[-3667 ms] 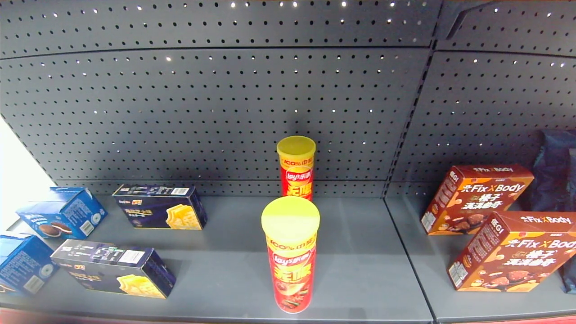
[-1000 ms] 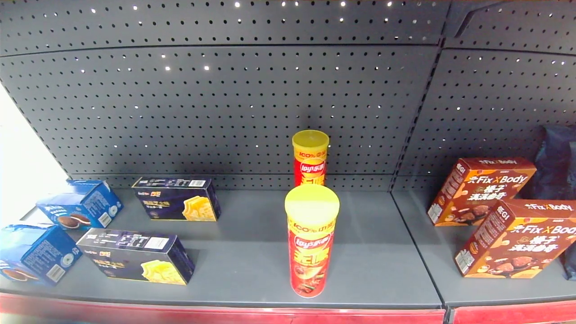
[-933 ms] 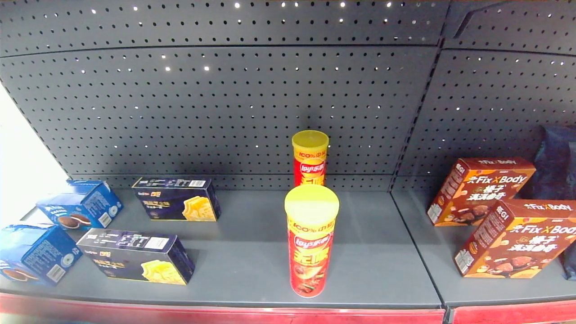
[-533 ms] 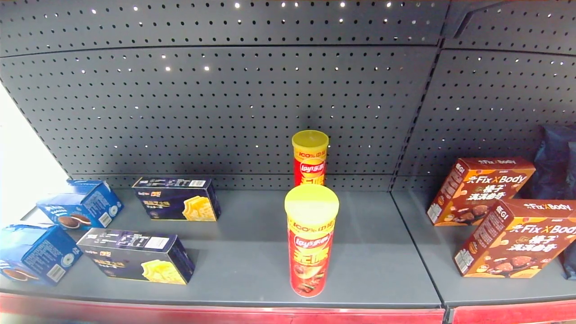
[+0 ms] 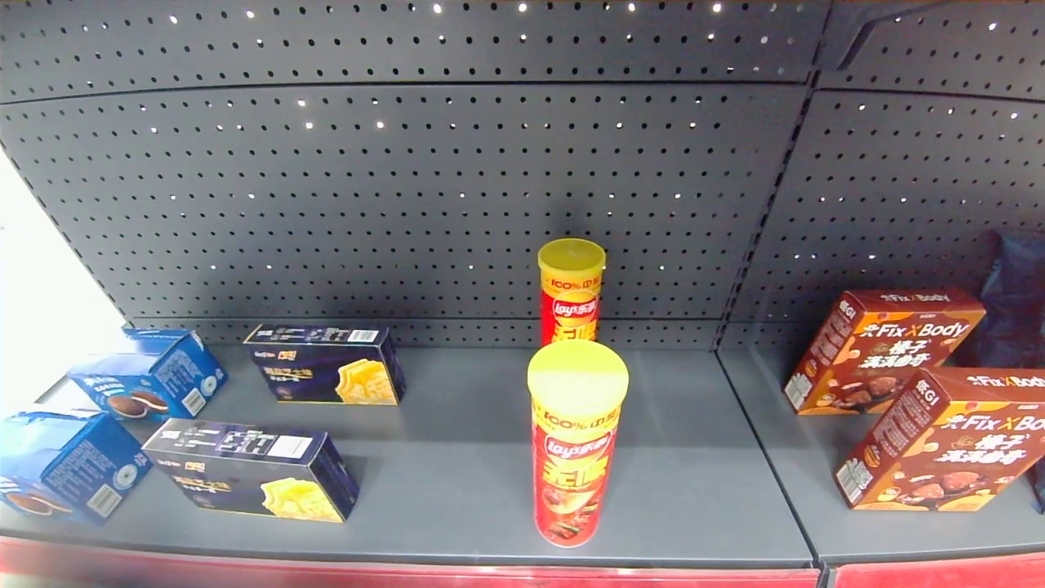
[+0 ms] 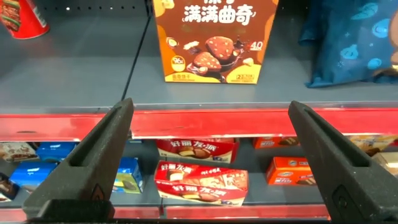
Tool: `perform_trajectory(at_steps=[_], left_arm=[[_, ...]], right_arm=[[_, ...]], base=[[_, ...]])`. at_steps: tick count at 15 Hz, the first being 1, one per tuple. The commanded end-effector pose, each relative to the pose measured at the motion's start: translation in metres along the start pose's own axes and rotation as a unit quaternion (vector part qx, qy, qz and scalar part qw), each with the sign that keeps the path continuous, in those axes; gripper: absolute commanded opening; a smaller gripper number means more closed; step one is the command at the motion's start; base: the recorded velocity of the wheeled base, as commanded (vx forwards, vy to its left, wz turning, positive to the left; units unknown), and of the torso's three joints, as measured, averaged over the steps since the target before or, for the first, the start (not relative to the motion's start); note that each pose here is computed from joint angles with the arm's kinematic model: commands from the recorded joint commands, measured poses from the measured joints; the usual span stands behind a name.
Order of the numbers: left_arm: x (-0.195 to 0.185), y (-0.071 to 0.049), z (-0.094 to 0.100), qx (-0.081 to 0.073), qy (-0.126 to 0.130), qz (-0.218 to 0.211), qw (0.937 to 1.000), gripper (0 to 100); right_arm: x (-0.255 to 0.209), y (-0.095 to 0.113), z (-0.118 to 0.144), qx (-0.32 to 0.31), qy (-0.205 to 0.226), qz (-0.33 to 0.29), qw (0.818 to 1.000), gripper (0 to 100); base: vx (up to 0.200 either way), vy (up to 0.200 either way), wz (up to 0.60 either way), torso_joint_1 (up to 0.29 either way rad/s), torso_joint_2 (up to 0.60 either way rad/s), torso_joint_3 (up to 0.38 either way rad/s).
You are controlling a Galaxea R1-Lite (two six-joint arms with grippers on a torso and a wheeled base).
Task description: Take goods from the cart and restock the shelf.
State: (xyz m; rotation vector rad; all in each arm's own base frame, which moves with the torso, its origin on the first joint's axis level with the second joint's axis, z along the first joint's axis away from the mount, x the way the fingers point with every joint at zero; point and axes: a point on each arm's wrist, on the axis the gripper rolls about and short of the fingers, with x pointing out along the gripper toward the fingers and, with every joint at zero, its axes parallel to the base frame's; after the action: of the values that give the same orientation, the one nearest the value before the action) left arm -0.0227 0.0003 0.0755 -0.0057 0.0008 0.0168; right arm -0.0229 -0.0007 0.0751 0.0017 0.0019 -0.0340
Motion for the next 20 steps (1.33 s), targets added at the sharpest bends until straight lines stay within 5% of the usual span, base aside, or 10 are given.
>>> perform_trajectory(at_steps=[1, 20], left_arm=[[-0.0001, 0.0, 0.0, 0.0, 0.0, 0.0, 1.0, 100], [-0.0001, 0.0, 0.0001, 0.0, -0.001, -0.001, 1.0, 100]], right_arm=[[0.0001, 0.0, 0.0, 0.0, 0.001, 0.0, 1.0, 100], [0.0001, 0.0, 0.0, 0.0, 0.001, 0.0, 1.0, 100]], base=[[0.0, 0.0, -0.6, 0.007, -0.01, 0.007], [0.0, 0.0, 0.0, 0.0, 0.0, 0.0]])
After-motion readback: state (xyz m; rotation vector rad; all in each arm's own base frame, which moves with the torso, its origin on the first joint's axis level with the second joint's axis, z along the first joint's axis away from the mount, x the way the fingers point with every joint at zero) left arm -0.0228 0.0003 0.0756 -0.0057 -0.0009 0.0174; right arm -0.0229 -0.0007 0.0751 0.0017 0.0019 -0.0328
